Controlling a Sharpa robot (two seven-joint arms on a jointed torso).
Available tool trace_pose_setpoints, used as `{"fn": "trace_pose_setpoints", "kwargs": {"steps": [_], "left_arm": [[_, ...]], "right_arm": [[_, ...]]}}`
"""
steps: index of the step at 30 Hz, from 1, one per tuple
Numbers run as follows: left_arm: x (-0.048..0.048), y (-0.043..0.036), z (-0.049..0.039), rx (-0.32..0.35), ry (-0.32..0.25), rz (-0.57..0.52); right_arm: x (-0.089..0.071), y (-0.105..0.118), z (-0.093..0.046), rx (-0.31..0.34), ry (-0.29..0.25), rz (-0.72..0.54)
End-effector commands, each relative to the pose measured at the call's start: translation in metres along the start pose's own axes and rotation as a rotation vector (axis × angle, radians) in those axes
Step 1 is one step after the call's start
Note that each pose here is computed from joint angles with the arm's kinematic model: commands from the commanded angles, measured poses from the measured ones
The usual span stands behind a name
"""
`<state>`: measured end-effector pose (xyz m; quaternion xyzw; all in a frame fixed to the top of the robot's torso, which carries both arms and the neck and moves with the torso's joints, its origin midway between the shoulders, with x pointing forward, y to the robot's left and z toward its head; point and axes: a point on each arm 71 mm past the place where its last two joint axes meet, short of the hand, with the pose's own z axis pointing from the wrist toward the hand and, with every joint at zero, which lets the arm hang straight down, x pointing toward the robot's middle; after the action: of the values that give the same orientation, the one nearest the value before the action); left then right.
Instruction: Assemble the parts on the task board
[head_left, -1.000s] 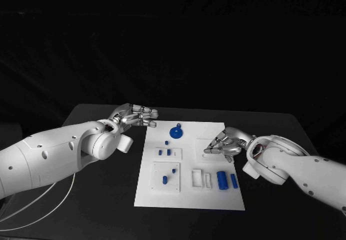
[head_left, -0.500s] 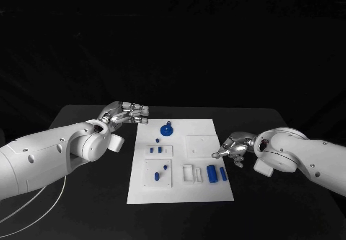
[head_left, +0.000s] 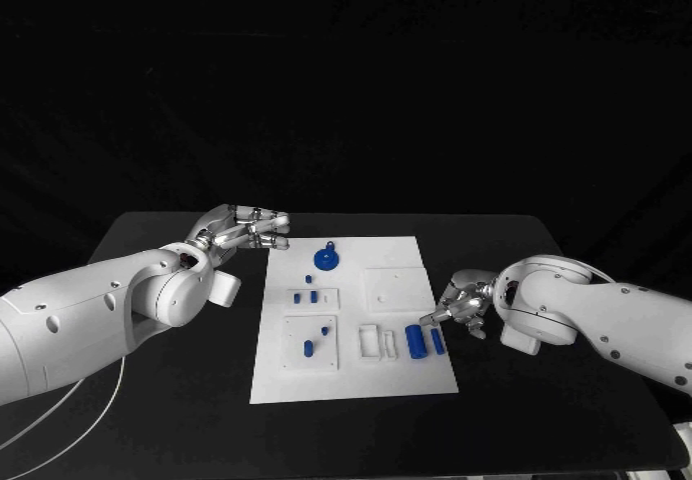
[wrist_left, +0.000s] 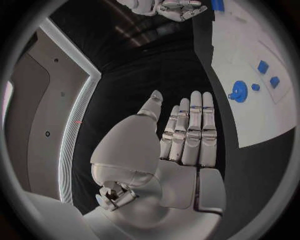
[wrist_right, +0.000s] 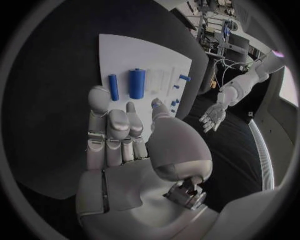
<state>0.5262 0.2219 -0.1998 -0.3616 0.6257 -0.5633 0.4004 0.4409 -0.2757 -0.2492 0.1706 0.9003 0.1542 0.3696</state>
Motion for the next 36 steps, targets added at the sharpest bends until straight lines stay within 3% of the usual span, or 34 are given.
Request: {"fn": "trace_pose_setpoints", "kwargs": {"steps": [1, 8, 16, 24, 36], "left_arm": [[0.0032, 0.0013, 0.0003, 0.009, 0.017, -0.012], [0.0058, 0.0044, 0.0001, -0.006, 0.033, -0.019], [0.0073, 0.0054, -0.0001, -0.011, 0.044, -0.026], [0.0081, 0.0051, -0.0004, -0.006, 0.045, -0.030], [0.0030, 0.0060, -0.0017, -0.014, 0.014, -0.020]], "right_arm": [[0.003, 0.002, 0.001, 0.053, -0.043, -0.078], [0.011, 0.012, 0.004, 0.054, -0.071, -0.151], [0.031, 0.017, 0.008, 0.061, 0.015, -0.197], [0.044, 0.016, 0.016, 0.087, 0.061, -0.225], [0.059, 0.025, 0.029, 0.083, 0.066, -0.222]]}}
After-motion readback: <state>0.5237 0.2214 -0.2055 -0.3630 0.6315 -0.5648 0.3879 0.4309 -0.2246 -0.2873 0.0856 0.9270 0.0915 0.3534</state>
